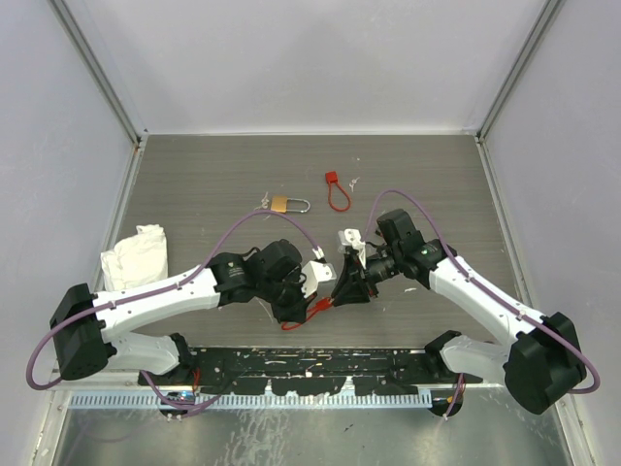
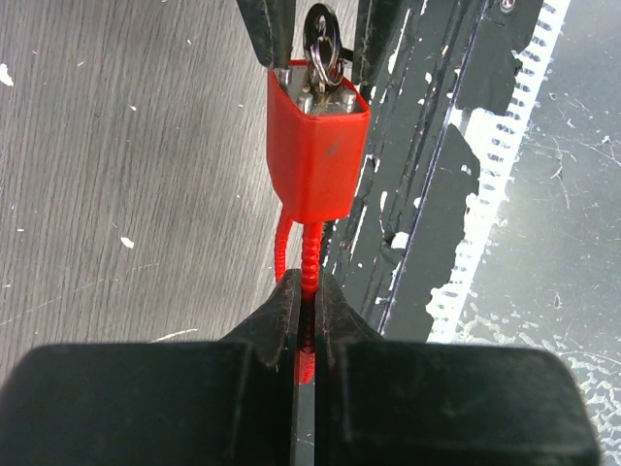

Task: Lock with the key
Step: Lock the lock.

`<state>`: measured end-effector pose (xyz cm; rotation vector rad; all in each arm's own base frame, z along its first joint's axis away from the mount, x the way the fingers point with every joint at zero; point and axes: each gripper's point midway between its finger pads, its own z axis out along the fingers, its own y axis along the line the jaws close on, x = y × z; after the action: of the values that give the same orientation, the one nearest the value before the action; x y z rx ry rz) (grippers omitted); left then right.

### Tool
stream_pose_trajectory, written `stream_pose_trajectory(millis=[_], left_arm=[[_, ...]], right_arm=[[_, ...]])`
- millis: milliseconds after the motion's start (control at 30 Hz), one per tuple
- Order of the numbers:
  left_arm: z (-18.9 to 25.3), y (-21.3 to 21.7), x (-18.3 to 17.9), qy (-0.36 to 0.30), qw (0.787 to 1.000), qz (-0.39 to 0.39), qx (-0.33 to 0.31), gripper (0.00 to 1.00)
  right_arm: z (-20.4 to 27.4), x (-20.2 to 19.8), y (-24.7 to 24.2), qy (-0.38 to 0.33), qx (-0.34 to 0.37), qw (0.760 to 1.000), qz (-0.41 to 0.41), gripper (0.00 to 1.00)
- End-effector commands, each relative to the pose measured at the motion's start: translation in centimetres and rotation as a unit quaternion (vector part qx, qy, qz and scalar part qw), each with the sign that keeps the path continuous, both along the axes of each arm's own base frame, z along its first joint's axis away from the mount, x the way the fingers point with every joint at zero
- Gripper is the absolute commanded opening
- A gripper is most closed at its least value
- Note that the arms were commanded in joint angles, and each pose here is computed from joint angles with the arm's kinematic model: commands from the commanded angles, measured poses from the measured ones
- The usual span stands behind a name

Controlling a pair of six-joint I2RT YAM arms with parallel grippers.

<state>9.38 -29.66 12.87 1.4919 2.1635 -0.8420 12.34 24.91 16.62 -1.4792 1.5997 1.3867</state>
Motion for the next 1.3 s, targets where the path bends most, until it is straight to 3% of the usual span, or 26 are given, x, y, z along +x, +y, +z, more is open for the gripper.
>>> stream_pose_trajectory(millis=[0, 133, 267, 467, 600, 767, 900, 1000, 1067, 1133, 1267], left_arm=[[2.9, -1.7, 0.1, -0.015, 0.998, -0.012, -0.054, 0.00], [3.2, -1.7, 0.0, -0.016, 0.998, -0.016, -0.059, 0.00], [3.4, -1.7, -0.2, -0.015, 0.998, -0.020, -0.064, 0.00], [3.0, -1.4, -0.6, -0.006, 0.998, -0.026, -0.057, 0.00], [2.8, -1.4, -1.0, 0.006, 0.997, -0.034, -0.062, 0.00], [3.5, -1.8, -2.4, 0.080, 0.990, -0.057, -0.105, 0.00], [4.2, -1.8, -3.3, 0.140, 0.978, -0.074, -0.138, 0.00], [3.5, -1.3, -2.8, 0.148, 0.979, -0.061, -0.129, 0.00], [2.5, -0.9, -1.8, 0.124, 0.986, -0.038, -0.105, 0.00], [1.7, -0.3, 0.1, 0.070, 0.994, 0.003, -0.078, 0.00], [1.1, 1.0, 3.0, -0.078, 0.995, 0.049, -0.034, 0.00]], right_arm=[[1.3, 0.6, 0.3, -0.029, 0.019, 0.999, 0.009, 0.28], [1.0, 0.3, 0.1, -0.044, 0.019, 0.999, 0.020, 0.20], [1.1, 0.2, -0.1, -0.065, 0.020, 0.997, 0.034, 0.02], [1.9, 0.8, -0.2, -0.093, 0.013, 0.995, 0.029, 0.01], [2.4, 0.8, -0.8, -0.165, 0.010, 0.984, 0.064, 0.01], [1.7, -1.1, -2.3, -0.281, 0.007, 0.948, 0.150, 0.01], [1.8, -1.0, -2.2, -0.304, 0.004, 0.942, 0.146, 0.01], [1.9, -0.5, -1.8, -0.266, -0.007, 0.956, 0.121, 0.01], [2.0, 0.1, -1.2, -0.194, -0.026, 0.977, 0.082, 0.01], [1.6, -0.1, -1.1, -0.097, -0.046, 0.992, 0.068, 0.01], [0.9, -0.7, -0.9, 0.041, -0.045, 0.996, 0.069, 0.01]])
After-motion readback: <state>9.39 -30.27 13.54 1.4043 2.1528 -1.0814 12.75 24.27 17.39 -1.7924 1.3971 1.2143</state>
